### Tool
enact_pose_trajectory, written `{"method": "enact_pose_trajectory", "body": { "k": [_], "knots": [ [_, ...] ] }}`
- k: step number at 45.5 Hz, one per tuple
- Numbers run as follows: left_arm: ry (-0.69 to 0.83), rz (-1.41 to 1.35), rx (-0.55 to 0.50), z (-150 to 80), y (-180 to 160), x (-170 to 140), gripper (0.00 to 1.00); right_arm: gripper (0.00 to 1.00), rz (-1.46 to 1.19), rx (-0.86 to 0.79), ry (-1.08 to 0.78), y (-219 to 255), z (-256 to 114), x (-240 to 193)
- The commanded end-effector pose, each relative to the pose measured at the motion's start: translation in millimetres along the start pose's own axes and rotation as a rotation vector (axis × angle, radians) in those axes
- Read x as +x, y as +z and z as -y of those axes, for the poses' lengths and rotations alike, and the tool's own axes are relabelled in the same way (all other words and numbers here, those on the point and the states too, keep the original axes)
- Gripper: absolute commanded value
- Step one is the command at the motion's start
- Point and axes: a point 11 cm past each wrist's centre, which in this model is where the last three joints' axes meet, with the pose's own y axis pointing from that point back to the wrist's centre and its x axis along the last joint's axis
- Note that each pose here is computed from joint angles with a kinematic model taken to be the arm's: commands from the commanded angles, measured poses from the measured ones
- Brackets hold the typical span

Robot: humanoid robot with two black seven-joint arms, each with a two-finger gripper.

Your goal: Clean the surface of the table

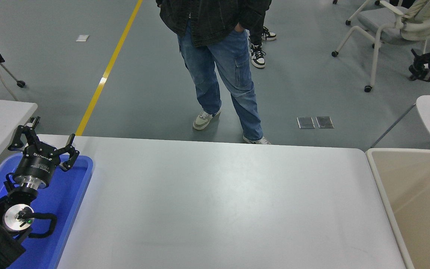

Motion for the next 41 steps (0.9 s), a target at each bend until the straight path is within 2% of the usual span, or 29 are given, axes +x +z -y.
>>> {"method": "enact_pose_trajectory", "body": {
  "k": [1, 10, 23, 41],
  "knots": [
    [0.0, 0.0, 0.0, 0, 0, 0, 1.0, 0.98, 0.029, 0.053, -0.001, 45, -22, 7],
    [0.0, 0.0, 0.0, 0, 0, 0, 1.0, 0.98, 0.096, -0.003, 0.005, 106, -48, 3],
    [0.0, 0.0, 0.0, 0, 0, 0, 1.0, 0.98, 0.152, -0.103, 0.013, 164, -75, -8],
    [0.0, 0.0, 0.0, 0, 0, 0, 1.0, 0.98, 0.161, -0.128, 0.015, 179, -84, -10]
  ]
}}
